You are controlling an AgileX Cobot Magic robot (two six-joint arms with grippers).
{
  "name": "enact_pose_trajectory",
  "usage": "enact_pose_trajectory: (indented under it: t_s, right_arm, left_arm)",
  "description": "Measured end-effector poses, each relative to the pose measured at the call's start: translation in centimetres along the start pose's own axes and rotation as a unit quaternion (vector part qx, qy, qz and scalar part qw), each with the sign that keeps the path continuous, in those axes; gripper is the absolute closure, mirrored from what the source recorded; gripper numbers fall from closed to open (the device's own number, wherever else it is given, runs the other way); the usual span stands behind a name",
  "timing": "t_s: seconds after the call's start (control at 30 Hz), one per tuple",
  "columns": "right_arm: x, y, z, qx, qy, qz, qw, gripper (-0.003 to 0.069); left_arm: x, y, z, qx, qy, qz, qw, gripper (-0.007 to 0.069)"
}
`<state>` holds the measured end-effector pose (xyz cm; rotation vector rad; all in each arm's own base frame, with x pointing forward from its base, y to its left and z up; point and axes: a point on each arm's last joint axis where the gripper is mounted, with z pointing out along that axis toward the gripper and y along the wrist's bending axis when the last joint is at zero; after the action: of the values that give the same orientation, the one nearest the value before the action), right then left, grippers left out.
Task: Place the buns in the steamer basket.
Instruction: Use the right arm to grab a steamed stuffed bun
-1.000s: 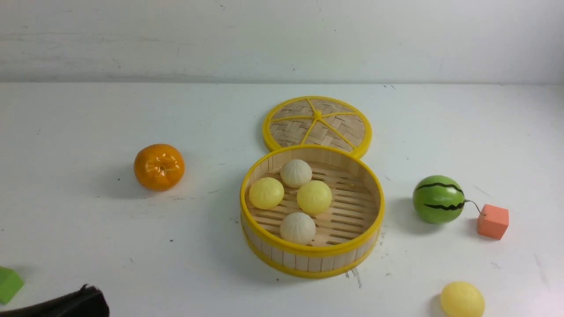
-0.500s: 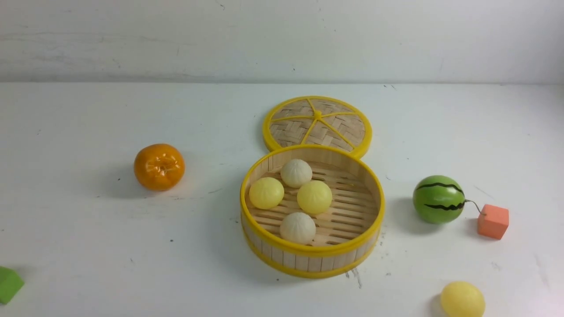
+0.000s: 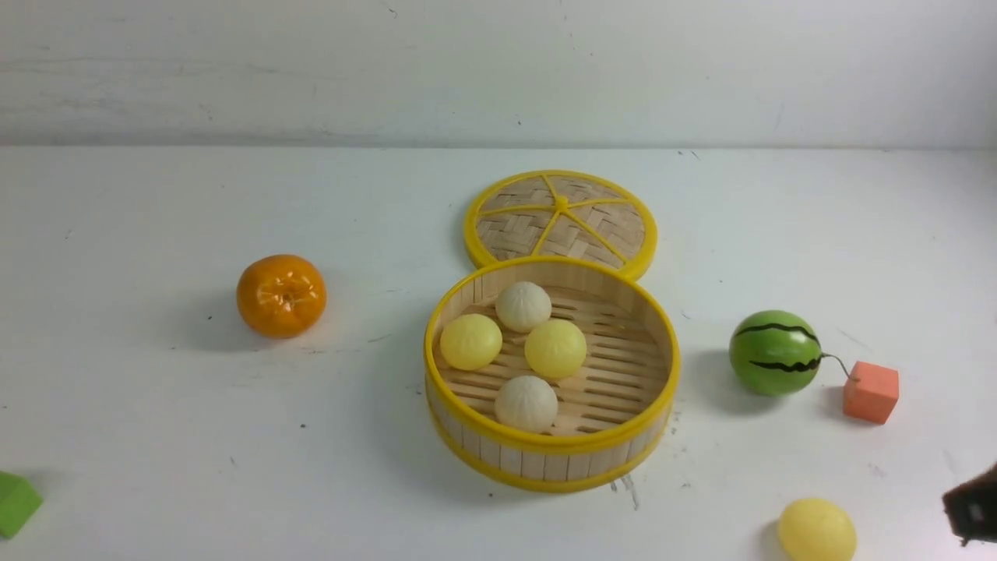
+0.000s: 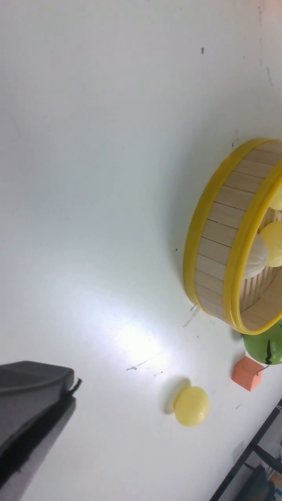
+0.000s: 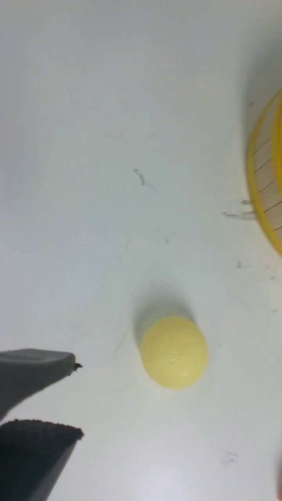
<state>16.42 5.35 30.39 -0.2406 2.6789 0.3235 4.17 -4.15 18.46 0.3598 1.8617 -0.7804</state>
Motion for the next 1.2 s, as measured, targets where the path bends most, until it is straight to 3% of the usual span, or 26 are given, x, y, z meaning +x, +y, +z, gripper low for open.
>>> enact_pose_trajectory:
  t_s: [0.2, 0.63, 1.2]
  right_arm:
    - [-3.0, -0.9, 6.6, 0.012, 0.114, 0.016, 0.993, 0.0447]
    - [-6.6, -2.4, 14.6, 0.046, 0.105, 0.062, 0.992, 0.0393]
    - [-6.6, -3.1, 15.4, 0.078, 0.127, 0.079, 0.986, 0.0420]
  left_arm:
    - [0.0, 0.0, 0.0, 0.000, 0.001, 0.001, 1.000, 0.0638]
    - [0.1, 0.0, 0.0, -0.001, 0.005, 0.002, 1.000, 0.0635]
    - [0.1, 0.0, 0.0, -0.001, 0.006, 0.002, 1.000, 0.0627]
